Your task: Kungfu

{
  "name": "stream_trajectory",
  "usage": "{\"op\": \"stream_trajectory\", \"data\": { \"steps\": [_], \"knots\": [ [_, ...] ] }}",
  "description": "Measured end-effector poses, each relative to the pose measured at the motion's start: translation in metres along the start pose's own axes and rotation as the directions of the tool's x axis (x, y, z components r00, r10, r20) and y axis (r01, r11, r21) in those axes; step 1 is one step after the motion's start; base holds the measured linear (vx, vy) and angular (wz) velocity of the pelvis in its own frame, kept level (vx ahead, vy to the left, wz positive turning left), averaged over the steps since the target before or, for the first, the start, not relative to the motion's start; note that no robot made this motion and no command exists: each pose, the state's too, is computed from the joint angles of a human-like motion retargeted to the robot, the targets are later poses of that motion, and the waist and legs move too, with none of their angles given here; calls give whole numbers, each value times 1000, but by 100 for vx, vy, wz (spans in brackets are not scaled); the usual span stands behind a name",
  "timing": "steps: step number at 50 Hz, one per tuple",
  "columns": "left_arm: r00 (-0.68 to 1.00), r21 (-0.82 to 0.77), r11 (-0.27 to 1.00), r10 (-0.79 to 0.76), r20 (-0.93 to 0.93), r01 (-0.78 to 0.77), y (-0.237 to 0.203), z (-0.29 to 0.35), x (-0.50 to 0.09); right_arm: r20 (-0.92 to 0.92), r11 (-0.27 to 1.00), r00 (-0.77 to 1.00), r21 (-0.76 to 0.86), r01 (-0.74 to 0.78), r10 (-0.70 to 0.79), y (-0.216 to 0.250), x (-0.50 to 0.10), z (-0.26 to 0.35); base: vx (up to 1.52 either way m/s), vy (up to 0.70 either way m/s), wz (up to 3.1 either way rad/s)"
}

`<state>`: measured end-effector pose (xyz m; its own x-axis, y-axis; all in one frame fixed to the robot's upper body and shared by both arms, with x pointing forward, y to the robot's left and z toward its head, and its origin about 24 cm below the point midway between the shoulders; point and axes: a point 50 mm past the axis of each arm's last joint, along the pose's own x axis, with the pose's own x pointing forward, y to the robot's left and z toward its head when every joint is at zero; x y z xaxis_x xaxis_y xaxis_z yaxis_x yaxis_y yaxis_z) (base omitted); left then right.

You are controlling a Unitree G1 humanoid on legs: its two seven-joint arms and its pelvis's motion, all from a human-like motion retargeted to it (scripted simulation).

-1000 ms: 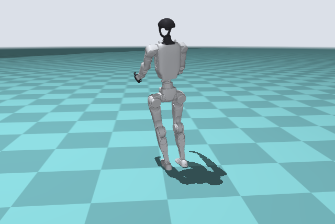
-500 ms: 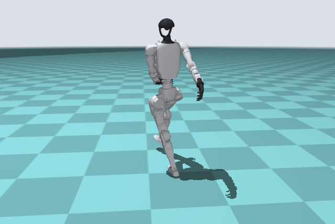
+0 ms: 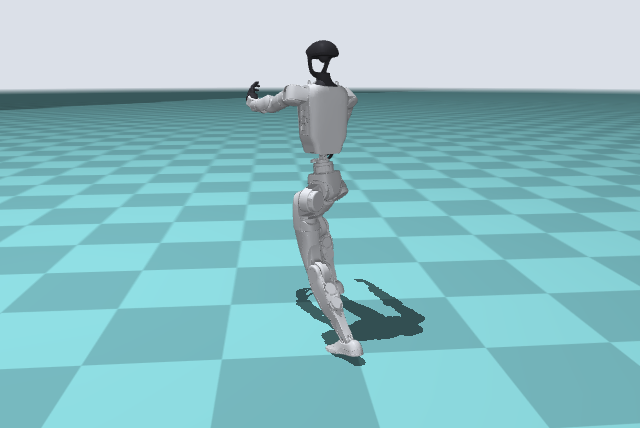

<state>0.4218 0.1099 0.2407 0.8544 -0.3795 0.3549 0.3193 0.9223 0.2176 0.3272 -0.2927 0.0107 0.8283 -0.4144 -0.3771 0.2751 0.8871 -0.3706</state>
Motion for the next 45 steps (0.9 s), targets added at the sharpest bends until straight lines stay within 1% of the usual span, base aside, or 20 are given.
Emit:
{"op": "stream_trajectory", "data": {
  "steps": [2, 3, 5, 7, 10, 12, 15, 20, 25, 30, 34, 37, 39, 40, 42, 45],
  "knots": [
    [999, -53, 998, -15, 37, 17, -4, 9, 5, -15, 981, 999, 191, -36, 40, 1, 3, 12, -24, -84, 145],
    [998, -53, 999, -3, 64, 7, -9, 14, 8, 53, 954, 997, 292, -65, 51, -8, 4, 22, -31, -76, 121],
    [992, -19, 998, 55, 110, -53, -17, 21, 12, 197, 903, 980, 414, -113, 32, -27, 5, 45, -37, -59, 118],
    [984, 19, 995, 99, 148, -103, -19, 24, 12, 240, 897, 971, 432, -92, -16, -34, 5, 55, -25, -48, 137],
    [980, 64, 992, 97, 171, -110, -20, 26, 11, 305, 917, 950, 395, -59, -70, -38, 4, 68, -21, -35, 134],
    [986, 67, 995, 58, 156, -69, -25, 25, 12, 337, 916, 936, 398, -47, -99, -50, 2, 73, -25, -29, 104],
    [992, 16, 1000, -19, 124, 17, -34, 24, 15, 383, 884, 915, 461, -73, -125, -69, 0, 76, -24, -25, 80],
    [990, -85, 990, -104, 99, 113, -39, 18, 14, 440, 770, 893, 600, -215, -93, -85, -4, 69, -17, -21, 61],
    [989, -188, 973, -123, 84, 136, -46, 5, 10, 458, 608, 881, 736, -298, -122, -97, -7, 57, -9, -10, 78],
    [987, -298, 941, -153, 53, 162, -52, -13, 2, 485, 517, 865, 777, -360, -127, -102, -11, 45, -4, 3, 79],
    [962, -454, 853, -269, 41, 257, -65, -43, -19, 519, 472, 847, 779, -413, -115, -93, -18, 27, 2, 5, 89],
    [919, -618, 711, -391, 49, 335, -83, -77, -51, 540, 415, 838, 781, -467, -74, -77, -31, -1, 16, 7, 68],
    [895, -725, 600, -444, 52, 339, -97, -104, -82, 547, 369, 837, 780, -505, -11, -59, -43, -24, 29, 6, 48],
    [887, -772, 543, -459, 55, 329, -104, -117, -102, 548, 343, 836, 781, -521, 23, -48, -51, -36, 36, 7, 35],
    [890, -850, 462, -456, 18, 254, -119, -145, -146, 541, 298, 836, 787, -541, 88, -24, -71, -61, 37, 8, 26],
    [918, -919, 388, -386, -94, 69, -139, -175, -222, 513, 236, 845, 811, -534, 151, 14, -104, -93, 37, 11, 13]
  ]
}}
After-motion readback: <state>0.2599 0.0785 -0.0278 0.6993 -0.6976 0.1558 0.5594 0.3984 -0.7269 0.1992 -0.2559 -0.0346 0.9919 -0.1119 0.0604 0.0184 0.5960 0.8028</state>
